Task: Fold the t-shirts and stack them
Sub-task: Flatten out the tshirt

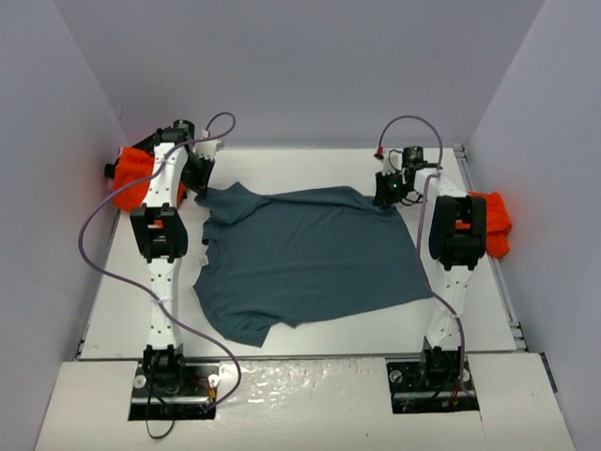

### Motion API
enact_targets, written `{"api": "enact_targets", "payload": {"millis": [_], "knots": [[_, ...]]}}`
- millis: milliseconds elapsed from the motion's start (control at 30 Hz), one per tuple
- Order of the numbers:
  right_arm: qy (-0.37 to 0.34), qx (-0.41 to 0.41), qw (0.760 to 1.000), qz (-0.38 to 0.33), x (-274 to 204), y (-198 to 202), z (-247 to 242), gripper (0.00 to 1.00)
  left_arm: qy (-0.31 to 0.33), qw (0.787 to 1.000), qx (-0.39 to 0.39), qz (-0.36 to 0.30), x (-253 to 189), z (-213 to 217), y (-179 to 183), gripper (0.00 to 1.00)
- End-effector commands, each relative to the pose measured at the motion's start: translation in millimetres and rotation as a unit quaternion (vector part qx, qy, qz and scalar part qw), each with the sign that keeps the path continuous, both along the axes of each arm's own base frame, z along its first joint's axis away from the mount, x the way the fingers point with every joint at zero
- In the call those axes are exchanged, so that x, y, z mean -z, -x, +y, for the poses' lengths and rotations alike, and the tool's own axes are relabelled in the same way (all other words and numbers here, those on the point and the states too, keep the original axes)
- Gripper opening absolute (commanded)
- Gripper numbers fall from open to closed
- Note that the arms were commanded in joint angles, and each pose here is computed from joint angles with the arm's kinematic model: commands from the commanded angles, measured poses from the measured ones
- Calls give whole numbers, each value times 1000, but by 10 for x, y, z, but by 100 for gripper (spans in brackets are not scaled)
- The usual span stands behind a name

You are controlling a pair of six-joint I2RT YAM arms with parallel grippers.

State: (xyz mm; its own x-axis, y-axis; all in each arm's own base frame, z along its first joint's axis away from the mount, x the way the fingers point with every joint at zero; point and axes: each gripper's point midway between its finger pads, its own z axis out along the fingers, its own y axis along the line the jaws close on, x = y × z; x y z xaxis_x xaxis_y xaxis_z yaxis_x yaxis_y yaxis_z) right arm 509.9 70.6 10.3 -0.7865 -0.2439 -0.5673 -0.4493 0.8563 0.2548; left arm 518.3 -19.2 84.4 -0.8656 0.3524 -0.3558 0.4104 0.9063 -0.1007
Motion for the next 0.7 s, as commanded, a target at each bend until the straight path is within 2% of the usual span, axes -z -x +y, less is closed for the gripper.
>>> {"api": "enact_targets", "payload": {"millis": [0, 100, 167, 300, 400, 467, 600, 667], "knots": [[87, -10, 992, 86, 346, 677, -274, 0, -3, 998, 8, -65, -602, -12, -26, 0], [105, 11, 993, 48, 229, 460, -346, 0, -11, 998, -2, -69, -619, 23, -49, 0], [115, 32, 993, -3, 44, 172, -382, 0, -16, 997, -10, -77, -690, 44, -46, 0], [183, 82, 973, -117, -574, -470, -519, 0, -44, 987, -36, -151, -1159, 164, -169, 0], [244, 130, 941, -196, -1200, -879, -668, 0, -71, 970, -54, -227, -1729, 281, -219, 0], [274, 176, 905, -272, -1961, -1128, -818, 0, -98, 951, -60, -288, -2206, 382, -186, 0], [283, 241, 845, -383, -3153, -1201, -1034, 0, -126, 914, -86, -376, -2931, 531, -32, 0], [273, 258, 827, -419, -3530, -1101, -1059, 0, -122, 897, -105, -411, -3211, 594, 61, 0]]}}
